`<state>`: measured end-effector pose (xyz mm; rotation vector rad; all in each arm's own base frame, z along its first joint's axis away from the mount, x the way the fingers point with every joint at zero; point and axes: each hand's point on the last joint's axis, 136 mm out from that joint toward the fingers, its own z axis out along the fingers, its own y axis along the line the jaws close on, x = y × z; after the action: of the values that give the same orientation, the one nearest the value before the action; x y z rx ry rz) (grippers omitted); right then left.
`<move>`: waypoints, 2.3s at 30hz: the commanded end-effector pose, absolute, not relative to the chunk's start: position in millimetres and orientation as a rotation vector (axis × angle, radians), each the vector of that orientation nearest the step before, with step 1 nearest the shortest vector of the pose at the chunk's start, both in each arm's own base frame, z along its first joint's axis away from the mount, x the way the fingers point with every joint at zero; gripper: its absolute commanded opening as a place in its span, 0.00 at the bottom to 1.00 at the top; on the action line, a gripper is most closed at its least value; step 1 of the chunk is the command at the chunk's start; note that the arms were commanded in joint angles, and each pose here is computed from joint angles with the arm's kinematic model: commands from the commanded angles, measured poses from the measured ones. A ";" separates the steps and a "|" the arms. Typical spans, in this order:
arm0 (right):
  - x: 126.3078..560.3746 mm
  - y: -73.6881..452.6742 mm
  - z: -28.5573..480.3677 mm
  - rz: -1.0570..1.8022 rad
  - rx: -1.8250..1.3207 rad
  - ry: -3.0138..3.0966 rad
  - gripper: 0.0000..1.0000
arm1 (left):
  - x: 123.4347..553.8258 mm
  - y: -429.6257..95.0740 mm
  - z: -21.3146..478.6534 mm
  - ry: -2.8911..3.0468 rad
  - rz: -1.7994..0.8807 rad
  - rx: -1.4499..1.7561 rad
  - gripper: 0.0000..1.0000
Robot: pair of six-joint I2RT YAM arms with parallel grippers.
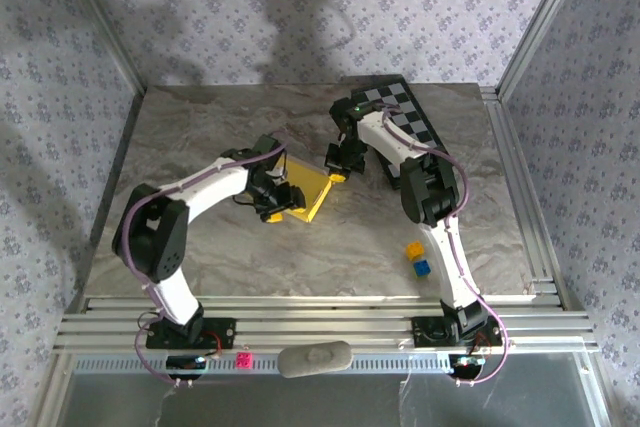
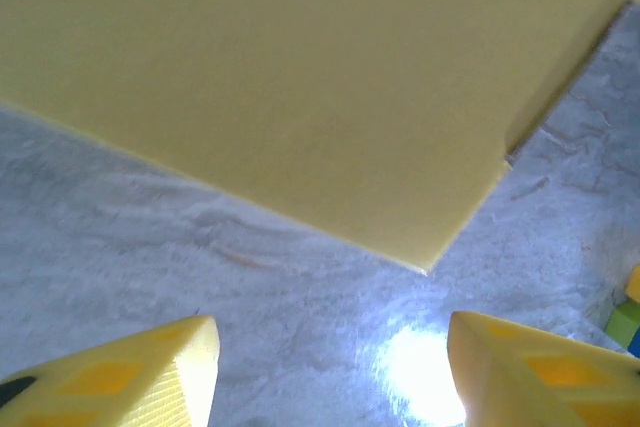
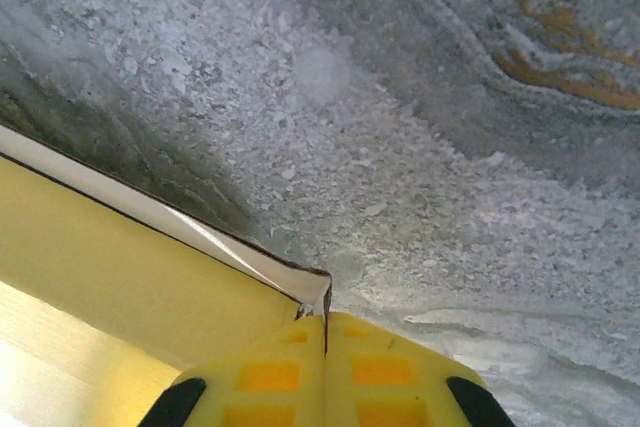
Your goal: Fold the paper box
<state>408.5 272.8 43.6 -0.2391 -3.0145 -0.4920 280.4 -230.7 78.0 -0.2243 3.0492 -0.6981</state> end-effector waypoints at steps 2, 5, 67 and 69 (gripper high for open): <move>396.4 267.8 51.3 -0.445 -0.309 -2.992 0.00 | 285.8 -198.5 102.6 2.918 -0.692 -0.648 0.63; 393.3 269.3 50.0 -0.469 -0.375 -2.965 0.00 | 285.8 -195.0 79.5 2.903 -0.804 -1.020 0.58; 372.8 273.1 24.8 -0.367 -0.996 -2.649 0.00 | 279.1 -177.5 2.5 2.940 -0.674 -1.115 0.43; 370.1 275.6 27.1 -0.367 -0.988 -2.647 0.00 | 279.9 -178.0 2.7 2.938 -0.678 -1.118 0.43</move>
<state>375.1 270.5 33.8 -0.9634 -2.6874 -0.4028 312.3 -205.0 36.4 -1.0076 2.8279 -0.9068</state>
